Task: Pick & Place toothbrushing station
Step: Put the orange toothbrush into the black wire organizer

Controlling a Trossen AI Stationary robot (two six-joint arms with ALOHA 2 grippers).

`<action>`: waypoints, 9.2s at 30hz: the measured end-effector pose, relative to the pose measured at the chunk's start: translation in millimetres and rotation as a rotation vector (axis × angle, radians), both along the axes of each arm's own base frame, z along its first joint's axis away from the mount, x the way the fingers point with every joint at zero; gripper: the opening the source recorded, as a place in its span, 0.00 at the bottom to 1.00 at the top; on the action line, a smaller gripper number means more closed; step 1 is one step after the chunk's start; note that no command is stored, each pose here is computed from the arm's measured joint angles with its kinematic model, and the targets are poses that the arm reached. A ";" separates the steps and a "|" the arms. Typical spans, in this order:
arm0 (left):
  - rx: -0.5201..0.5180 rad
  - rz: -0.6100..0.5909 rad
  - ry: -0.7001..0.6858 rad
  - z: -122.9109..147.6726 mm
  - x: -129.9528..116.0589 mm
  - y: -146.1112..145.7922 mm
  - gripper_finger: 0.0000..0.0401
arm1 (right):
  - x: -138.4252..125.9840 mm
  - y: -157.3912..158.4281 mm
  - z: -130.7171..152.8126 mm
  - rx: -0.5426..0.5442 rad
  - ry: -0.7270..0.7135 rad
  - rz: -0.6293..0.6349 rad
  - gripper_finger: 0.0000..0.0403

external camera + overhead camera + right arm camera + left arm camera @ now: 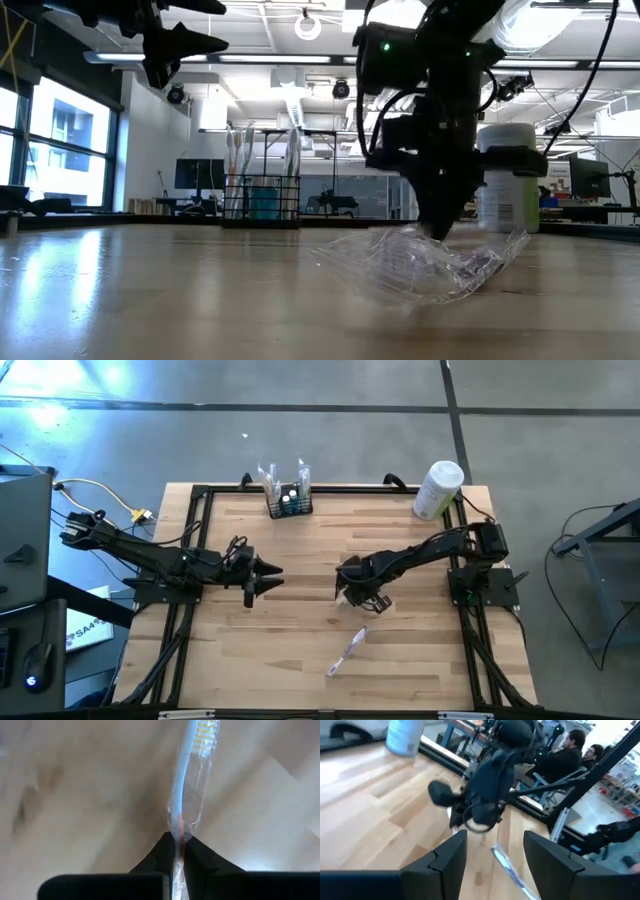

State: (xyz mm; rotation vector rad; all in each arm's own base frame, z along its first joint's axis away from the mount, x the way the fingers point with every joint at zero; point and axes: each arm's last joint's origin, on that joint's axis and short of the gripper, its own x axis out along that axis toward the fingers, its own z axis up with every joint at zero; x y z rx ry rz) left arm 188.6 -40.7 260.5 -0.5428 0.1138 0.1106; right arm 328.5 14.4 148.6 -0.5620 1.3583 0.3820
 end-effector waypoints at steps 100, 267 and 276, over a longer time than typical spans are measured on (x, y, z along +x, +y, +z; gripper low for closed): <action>0.550 0.036 -0.161 131.3 144.7 62.5 0.03 | -61.3 -21.5 219.1 0.304 -1.180 -0.518 0.14; 0.430 -0.032 0.402 134.9 104.3 67.0 0.46 | -42.0 -30.7 217.0 0.365 -1.257 -0.505 0.04; 0.471 0.034 0.669 154.9 74.2 68.6 0.46 | -60.2 -65.5 235.5 0.338 -1.383 -0.593 0.04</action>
